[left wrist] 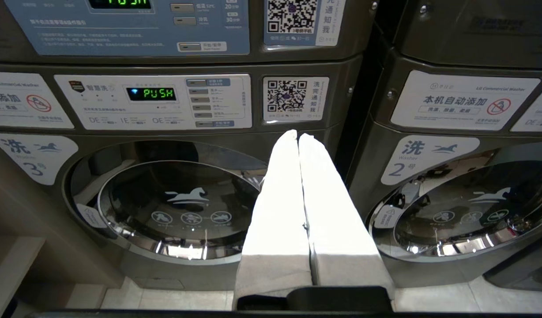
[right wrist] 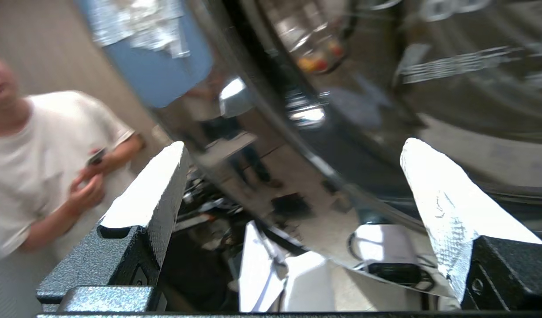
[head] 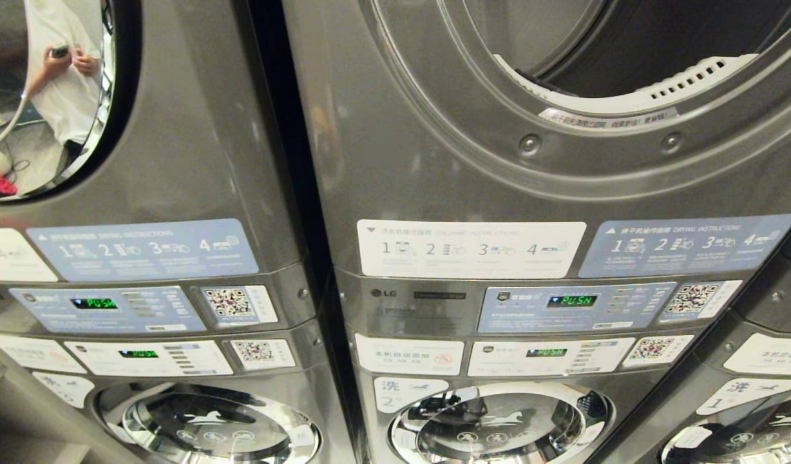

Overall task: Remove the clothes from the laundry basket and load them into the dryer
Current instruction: Open the dryer

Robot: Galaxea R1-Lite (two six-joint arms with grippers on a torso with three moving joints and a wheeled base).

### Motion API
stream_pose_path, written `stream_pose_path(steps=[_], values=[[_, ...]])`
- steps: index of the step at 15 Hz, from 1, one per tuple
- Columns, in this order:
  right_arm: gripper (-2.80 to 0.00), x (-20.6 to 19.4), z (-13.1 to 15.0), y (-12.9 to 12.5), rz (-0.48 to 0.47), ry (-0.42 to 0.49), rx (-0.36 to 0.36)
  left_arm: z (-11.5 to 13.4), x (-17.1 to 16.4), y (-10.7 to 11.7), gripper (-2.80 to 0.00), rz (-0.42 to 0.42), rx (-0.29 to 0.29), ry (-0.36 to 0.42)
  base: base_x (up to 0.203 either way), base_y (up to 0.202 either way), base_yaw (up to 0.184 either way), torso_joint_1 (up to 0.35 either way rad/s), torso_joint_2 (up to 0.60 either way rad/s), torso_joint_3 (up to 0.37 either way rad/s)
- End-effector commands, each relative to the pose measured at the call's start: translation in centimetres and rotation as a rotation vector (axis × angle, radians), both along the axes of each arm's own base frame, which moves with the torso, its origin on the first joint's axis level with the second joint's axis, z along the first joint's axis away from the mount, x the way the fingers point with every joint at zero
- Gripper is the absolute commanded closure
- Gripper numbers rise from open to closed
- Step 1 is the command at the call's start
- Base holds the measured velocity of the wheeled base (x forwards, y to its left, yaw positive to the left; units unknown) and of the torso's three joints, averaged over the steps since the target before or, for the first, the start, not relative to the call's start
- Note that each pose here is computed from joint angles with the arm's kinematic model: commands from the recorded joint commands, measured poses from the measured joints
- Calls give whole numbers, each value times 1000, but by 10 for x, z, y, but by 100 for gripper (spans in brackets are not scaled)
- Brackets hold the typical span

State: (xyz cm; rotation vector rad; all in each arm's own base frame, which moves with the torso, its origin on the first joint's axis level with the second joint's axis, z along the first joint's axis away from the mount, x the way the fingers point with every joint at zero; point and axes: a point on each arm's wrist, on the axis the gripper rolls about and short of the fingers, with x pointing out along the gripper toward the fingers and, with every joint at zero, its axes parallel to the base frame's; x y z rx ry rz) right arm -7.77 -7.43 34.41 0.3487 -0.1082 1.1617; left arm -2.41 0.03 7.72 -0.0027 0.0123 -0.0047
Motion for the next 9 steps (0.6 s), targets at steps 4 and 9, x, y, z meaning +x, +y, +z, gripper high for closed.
stream_pose_path(steps=[4,9], values=[[-280,-22,-22,-26,-158,34,38,0,0,0,0,0,0,-2,0,0,0,0,0,0],[-280,-3,-82,-10,-677,224,-38,0,0,0,0,0,0,-2,0,0,0,0,0,0]])
